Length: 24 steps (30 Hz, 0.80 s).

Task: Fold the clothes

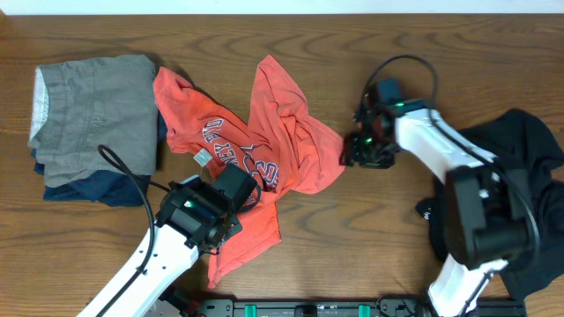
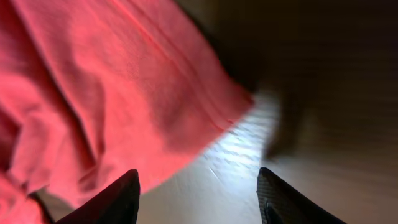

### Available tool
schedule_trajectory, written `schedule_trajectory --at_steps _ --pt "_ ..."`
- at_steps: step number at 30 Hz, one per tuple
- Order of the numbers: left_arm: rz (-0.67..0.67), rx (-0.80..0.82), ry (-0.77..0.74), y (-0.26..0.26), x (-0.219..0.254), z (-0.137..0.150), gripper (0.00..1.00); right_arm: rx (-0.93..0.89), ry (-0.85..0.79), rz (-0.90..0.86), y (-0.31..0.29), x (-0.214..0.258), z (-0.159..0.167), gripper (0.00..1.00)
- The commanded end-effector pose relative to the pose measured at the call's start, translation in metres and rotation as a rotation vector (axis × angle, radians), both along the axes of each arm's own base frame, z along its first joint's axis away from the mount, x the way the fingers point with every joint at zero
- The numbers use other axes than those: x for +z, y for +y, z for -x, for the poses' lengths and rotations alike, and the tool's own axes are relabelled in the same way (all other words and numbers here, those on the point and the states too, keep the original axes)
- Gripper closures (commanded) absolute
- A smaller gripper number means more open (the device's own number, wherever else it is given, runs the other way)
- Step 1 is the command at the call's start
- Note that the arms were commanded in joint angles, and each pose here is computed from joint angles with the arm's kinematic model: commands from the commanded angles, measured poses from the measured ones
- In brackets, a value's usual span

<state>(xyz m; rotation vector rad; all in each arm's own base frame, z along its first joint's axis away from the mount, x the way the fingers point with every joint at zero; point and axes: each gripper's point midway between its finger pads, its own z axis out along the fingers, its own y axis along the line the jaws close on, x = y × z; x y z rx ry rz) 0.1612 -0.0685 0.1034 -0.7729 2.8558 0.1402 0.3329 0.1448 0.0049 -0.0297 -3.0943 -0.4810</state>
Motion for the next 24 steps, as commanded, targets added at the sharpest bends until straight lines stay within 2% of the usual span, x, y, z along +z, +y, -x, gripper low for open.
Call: schedule_trajectory --at_steps 1,6,7,9,10,16,18,21,24 --pt "-0.032 -0.006 -0.016 0.007 0.002 -0.003 0.94 -0.038 0.044 0.005 0.008 -0.02 0.003 0.46" --pt "-0.032 -0.006 -0.017 0.007 0.002 -0.003 0.94 -0.043 -0.013 -0.015 0.015 -0.039 -0.017 0.55" --pt "-0.032 -0.006 -0.017 0.007 0.002 -0.003 0.94 -0.043 -0.028 -0.02 0.016 -0.039 -0.02 0.61" --pt "-0.035 -0.005 -0.021 0.007 0.002 -0.003 0.94 -0.044 -0.046 -0.026 0.017 -0.038 -0.025 0.93" --pt "-0.042 -0.005 -0.028 0.008 0.003 -0.005 0.94 -0.045 -0.049 -0.027 0.017 -0.036 -0.026 0.99" --pt "-0.061 -0.019 -0.088 0.009 0.006 -0.018 0.94 -0.104 -0.068 0.092 -0.025 -0.011 -0.026 0.99" --pt "-0.056 -0.077 -0.106 0.005 0.008 -0.024 0.94 -0.132 -0.113 0.123 -0.046 0.013 -0.03 0.99" --pt "-0.066 -0.163 -0.137 0.005 0.02 -0.038 0.94 -0.196 -0.234 0.11 -0.078 0.074 -0.037 0.99" --pt "-0.063 -0.167 -0.166 0.012 0.041 -0.049 0.94 -0.28 -0.341 0.099 -0.107 0.129 -0.035 0.99"
